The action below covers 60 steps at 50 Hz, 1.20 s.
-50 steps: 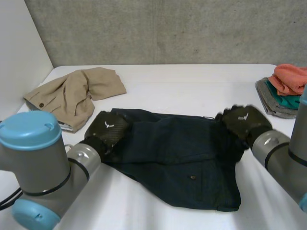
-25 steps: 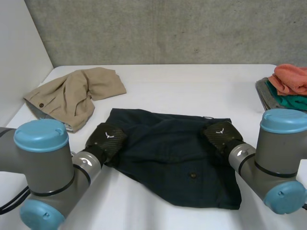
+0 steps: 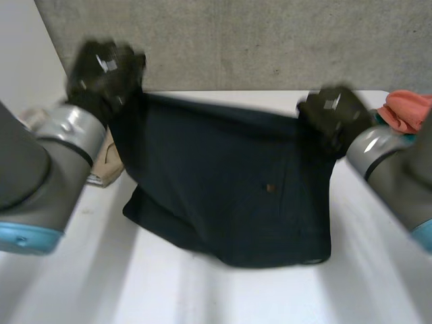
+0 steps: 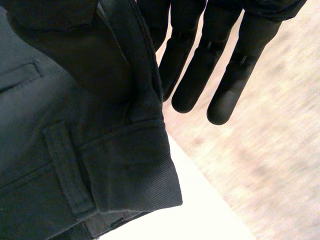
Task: Fold the laundry.
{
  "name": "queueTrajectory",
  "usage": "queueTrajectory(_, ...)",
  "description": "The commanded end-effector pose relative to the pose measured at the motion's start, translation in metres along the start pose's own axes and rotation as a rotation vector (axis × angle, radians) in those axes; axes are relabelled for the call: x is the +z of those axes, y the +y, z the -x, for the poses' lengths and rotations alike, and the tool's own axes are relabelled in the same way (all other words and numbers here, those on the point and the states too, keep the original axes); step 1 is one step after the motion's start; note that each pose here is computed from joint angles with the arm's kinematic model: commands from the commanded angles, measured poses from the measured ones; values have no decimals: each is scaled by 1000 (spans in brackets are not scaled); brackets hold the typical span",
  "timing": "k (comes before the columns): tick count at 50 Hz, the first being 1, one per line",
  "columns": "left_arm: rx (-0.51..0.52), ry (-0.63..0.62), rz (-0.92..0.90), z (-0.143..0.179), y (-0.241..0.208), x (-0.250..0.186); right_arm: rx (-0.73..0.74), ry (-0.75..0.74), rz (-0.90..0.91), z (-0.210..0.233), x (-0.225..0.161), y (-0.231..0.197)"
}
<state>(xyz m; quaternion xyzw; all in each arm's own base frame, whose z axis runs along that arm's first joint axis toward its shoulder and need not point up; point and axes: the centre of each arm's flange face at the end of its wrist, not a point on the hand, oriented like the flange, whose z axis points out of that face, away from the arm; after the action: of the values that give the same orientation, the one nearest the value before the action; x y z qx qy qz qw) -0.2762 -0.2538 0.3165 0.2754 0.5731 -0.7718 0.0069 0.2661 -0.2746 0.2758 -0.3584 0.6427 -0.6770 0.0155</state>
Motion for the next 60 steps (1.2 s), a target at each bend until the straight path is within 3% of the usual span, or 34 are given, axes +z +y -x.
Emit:
queueTrajectory(1,-19,-104,-203,41,-83,-6,-36,99,-166,-52,-48,-104)
queueTrajectory(5,-65,-104,-232,52,-108,-20,-45,119,-207,-65,-71,-132)
queueTrajectory(13,-99,-48,-120,47,-92,-33,-33,61,-123,-57,-71,-119)
queueTrajectory(22,-74,36,86,12,-20,0,-30,-34,59,-34,-15,-57)
queueTrajectory(26,-75,3,31,11,-13,35,-42,-20,50,-29,16,-43)
queueTrajectory(32,-82,-131,-251,34,-56,91,-53,249,-227,-60,60,-72)
queueTrajectory(37,-97,-319,-627,77,-133,116,-42,554,-696,-95,66,-131)
queueTrajectory(41,-104,-360,-713,86,-149,119,-49,602,-808,-97,62,-143)
queueTrajectory(45,-117,-325,-616,75,-124,126,-40,549,-738,-84,68,-128)
queueTrajectory(50,-133,-232,-358,49,-59,127,-45,420,-582,-58,79,-86)
queueTrajectory(55,-128,-125,-74,18,21,102,-53,266,-445,-27,94,-36)
queueTrajectory(60,-114,-5,184,-24,92,59,-47,91,-192,18,101,43)
